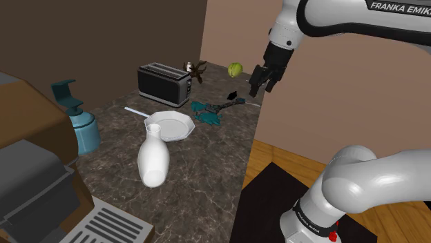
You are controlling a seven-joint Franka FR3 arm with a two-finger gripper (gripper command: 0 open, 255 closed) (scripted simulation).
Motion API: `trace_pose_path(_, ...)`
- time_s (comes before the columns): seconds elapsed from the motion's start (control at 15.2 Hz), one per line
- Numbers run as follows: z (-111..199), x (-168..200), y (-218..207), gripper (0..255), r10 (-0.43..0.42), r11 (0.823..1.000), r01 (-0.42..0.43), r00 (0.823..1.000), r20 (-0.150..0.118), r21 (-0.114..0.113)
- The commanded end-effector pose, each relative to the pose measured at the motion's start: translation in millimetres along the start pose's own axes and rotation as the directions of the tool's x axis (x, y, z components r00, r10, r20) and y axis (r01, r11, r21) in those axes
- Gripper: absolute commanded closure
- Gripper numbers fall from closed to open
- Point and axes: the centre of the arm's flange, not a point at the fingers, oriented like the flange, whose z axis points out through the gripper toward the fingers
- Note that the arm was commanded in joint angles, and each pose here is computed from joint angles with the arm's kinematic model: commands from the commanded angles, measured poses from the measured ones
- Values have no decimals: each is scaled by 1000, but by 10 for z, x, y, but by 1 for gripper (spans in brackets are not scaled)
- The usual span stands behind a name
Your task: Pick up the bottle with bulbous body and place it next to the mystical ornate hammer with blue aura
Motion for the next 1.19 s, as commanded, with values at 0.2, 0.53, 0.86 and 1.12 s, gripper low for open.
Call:
trace_pose_path(0.2,136,128,-350,0,0,1000,0,1000,1,0)
trace_pose_path(0.53,362,341,-933,0,0,1000,0,1000,2,0)
trace_pose_path(0.86,589,553,-1516,0,-1,1000,1,1000,3,0)
trace_pose_path(1.12,771,723,-1982,0,-1,1000,1,1000,3,-1)
